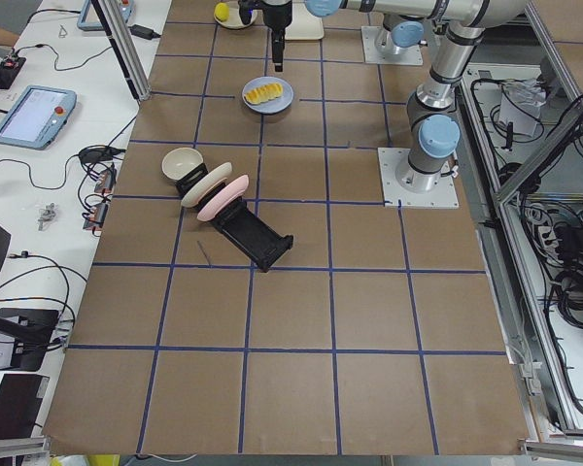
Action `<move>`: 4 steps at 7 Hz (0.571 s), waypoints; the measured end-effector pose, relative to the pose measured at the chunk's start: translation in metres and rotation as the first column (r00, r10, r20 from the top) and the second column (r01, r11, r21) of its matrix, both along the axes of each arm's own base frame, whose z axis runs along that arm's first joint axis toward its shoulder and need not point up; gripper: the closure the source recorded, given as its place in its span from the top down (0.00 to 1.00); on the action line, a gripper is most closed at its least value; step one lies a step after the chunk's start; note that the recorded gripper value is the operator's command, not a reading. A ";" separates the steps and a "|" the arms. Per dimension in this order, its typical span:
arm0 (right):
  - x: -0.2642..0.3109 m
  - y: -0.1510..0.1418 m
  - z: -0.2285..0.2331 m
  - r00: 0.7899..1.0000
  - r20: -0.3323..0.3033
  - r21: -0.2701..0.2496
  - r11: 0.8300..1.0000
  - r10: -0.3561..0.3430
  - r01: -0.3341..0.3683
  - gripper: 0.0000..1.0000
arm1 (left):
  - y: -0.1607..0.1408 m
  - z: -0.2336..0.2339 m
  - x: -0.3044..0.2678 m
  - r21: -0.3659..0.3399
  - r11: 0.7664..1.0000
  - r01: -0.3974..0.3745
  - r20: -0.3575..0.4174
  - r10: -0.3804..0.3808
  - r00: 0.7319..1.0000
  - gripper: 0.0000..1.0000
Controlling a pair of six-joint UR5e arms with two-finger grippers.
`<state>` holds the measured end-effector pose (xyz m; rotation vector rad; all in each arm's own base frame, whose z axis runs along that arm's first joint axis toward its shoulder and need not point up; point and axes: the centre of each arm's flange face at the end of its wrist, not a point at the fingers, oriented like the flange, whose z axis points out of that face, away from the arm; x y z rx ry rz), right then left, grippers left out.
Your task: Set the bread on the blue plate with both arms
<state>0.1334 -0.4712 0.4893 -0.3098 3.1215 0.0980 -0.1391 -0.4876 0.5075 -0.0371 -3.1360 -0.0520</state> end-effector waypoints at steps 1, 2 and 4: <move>0.000 -0.001 -0.001 1.000 0.000 0.001 1.000 0.000 0.000 1.00 | 0.000 0.000 0.000 0.000 1.000 -0.001 -0.002 0.001 1.000 1.00; 0.000 -0.002 -0.002 1.000 0.000 0.000 1.000 0.000 0.000 1.00 | 0.000 0.000 0.000 -0.001 1.000 -0.001 -0.004 0.001 1.000 1.00; -0.002 -0.003 -0.002 1.000 -0.001 0.000 1.000 -0.001 0.001 1.00 | 0.000 0.000 -0.001 0.001 1.000 -0.001 -0.005 0.001 1.000 1.00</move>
